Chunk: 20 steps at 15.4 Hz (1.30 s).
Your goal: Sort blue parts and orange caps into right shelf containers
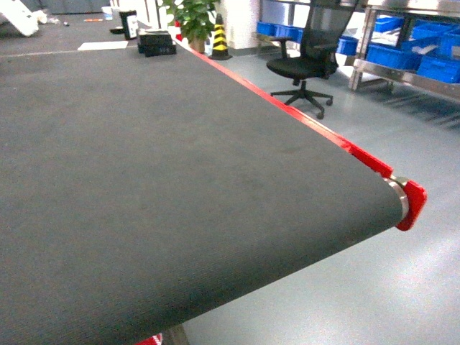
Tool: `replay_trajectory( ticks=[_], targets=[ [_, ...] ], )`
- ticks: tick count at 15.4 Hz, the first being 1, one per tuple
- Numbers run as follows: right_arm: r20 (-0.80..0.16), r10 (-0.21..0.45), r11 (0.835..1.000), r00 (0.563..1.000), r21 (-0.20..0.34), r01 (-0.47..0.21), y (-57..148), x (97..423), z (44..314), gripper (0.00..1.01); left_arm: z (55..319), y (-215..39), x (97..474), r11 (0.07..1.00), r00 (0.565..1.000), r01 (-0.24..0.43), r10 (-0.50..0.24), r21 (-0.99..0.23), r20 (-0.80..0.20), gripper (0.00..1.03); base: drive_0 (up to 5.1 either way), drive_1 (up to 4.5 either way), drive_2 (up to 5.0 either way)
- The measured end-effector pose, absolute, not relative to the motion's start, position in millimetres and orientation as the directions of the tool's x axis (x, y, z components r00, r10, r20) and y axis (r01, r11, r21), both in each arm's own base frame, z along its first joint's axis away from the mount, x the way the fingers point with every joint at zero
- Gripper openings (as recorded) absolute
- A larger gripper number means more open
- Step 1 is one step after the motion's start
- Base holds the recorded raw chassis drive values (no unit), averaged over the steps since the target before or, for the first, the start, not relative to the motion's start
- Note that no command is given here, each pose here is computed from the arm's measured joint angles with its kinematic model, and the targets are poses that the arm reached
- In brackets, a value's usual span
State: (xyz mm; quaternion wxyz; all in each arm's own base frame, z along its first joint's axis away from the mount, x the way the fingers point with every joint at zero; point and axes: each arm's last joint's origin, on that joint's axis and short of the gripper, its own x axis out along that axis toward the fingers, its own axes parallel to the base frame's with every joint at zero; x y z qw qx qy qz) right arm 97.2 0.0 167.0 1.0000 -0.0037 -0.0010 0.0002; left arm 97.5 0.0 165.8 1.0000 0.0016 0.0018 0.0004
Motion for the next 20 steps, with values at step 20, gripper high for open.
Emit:
replay_trajectory(
  ticks=[20],
  targets=[
    [0.002,0.000,1.000,1.000,-0.007,0.000,0.0,97.2,167.0,0.45,165.8,0.0,97.5,1.000,1.000,0.000,0.000,0.003,-0.004,0.43,-1.6,-1.62,-1.6]
  ],
)
